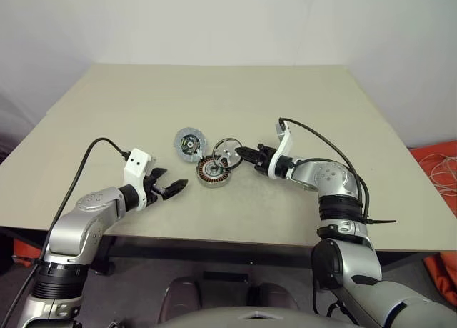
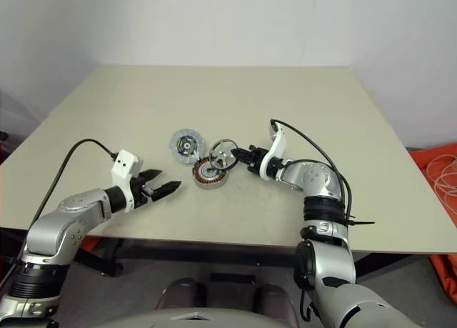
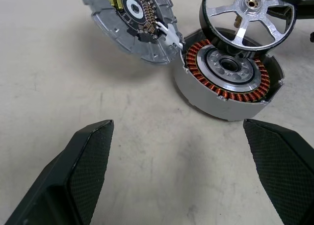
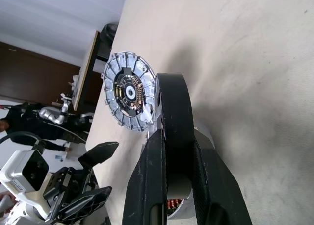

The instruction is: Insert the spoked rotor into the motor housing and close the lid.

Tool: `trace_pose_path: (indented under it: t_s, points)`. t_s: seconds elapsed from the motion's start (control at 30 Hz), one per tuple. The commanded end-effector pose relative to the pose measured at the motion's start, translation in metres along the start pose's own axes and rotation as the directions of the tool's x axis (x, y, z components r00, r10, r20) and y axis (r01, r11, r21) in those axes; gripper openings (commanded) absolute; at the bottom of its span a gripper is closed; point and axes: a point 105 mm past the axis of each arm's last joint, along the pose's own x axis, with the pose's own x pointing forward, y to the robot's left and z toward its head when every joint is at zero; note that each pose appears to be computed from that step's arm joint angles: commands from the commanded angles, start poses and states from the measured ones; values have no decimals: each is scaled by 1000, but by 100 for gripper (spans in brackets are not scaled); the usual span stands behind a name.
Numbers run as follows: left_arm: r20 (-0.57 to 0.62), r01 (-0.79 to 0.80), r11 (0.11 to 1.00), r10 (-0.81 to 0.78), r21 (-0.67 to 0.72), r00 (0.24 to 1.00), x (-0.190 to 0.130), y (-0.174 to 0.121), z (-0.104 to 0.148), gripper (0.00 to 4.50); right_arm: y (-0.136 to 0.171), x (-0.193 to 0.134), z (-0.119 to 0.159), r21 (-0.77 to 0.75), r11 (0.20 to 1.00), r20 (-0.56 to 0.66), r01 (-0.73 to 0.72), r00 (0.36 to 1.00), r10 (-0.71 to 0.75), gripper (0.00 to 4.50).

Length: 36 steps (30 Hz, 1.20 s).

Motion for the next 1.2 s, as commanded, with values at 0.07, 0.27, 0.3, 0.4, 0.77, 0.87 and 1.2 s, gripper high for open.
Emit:
trace_pose_path:
  t_s: [0.07,0.27,0.3,0.4,0.77,0.87,1.2]
  points:
    - [40,8,999,-10,49,999,0,-1,15,450,-1,-1,7,1,1000,16,29,999,-29,37]
    - [34,13,999,-14,50,999,0,-2,13,450,38,1,14,94,985,18,-146,989,145,37]
    - [33,13,999,-15,50,999,0,-2,13,450,44,2,12,91,983,7,-162,987,162,37]
    - [32,12,999,-13,50,999,0,-2,13,450,50,3,8,94,980,-17,-177,984,179,37]
    - [35,7,999,-9,50,999,-1,-1,13,450,35,14,-18,116,988,-96,-102,989,113,37]
    - [36,4,999,-6,52,999,-2,-1,13,450,29,16,-20,112,991,-96,-78,991,89,37]
    - [37,0,998,-2,58,999,-2,1,13,450,26,16,-24,102,992,-104,-68,991,79,37]
